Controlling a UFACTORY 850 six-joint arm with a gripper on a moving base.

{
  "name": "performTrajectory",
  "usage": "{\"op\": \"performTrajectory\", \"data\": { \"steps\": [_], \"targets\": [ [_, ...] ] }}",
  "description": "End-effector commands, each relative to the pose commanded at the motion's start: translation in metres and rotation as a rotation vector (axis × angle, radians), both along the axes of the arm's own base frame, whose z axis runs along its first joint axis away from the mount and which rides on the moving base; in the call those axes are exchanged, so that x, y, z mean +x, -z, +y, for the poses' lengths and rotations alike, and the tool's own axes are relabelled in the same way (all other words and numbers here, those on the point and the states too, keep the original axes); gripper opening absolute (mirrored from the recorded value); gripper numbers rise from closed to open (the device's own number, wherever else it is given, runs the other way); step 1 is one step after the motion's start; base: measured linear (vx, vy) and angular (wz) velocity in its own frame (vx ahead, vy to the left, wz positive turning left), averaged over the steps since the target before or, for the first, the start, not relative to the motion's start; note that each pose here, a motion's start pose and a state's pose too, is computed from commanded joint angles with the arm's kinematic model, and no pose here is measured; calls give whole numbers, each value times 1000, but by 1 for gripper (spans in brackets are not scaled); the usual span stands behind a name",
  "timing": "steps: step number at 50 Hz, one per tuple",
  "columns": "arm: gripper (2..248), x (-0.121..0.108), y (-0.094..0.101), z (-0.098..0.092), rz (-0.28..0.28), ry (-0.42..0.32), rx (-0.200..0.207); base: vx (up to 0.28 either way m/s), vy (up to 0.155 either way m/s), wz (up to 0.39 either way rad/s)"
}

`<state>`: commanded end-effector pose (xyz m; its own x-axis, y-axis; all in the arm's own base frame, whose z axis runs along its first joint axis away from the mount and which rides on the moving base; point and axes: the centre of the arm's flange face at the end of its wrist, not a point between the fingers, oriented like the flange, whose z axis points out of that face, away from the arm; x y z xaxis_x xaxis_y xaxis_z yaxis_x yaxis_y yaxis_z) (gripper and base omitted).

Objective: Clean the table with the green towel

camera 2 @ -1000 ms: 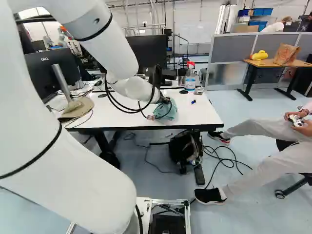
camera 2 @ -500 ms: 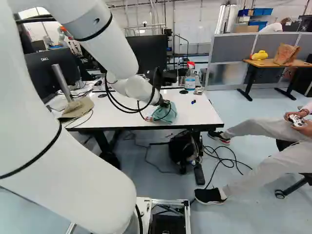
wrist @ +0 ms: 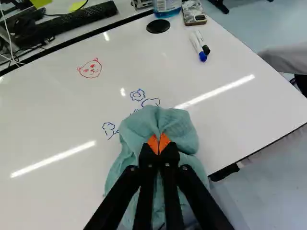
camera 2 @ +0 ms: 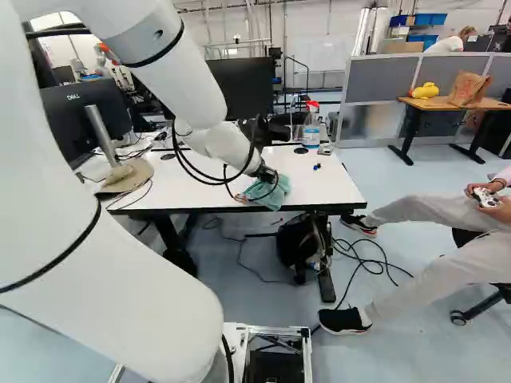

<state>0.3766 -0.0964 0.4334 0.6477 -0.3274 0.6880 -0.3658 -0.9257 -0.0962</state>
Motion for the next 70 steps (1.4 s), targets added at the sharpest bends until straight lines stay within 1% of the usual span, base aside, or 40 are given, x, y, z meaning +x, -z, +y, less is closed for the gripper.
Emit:
{"op": "performTrajectory", "data": {
  "steps": [28,41,53,70],
  "targets": [
    [23,-6,6,3,87,17,58,0,0,0],
    [23,-6,7,3,89,17,58,0,0,0],
    [23,-1,17,2,117,17,65,0,0,0],
    [23,1,17,0,117,20,65,0,0,0]
  ]
}}
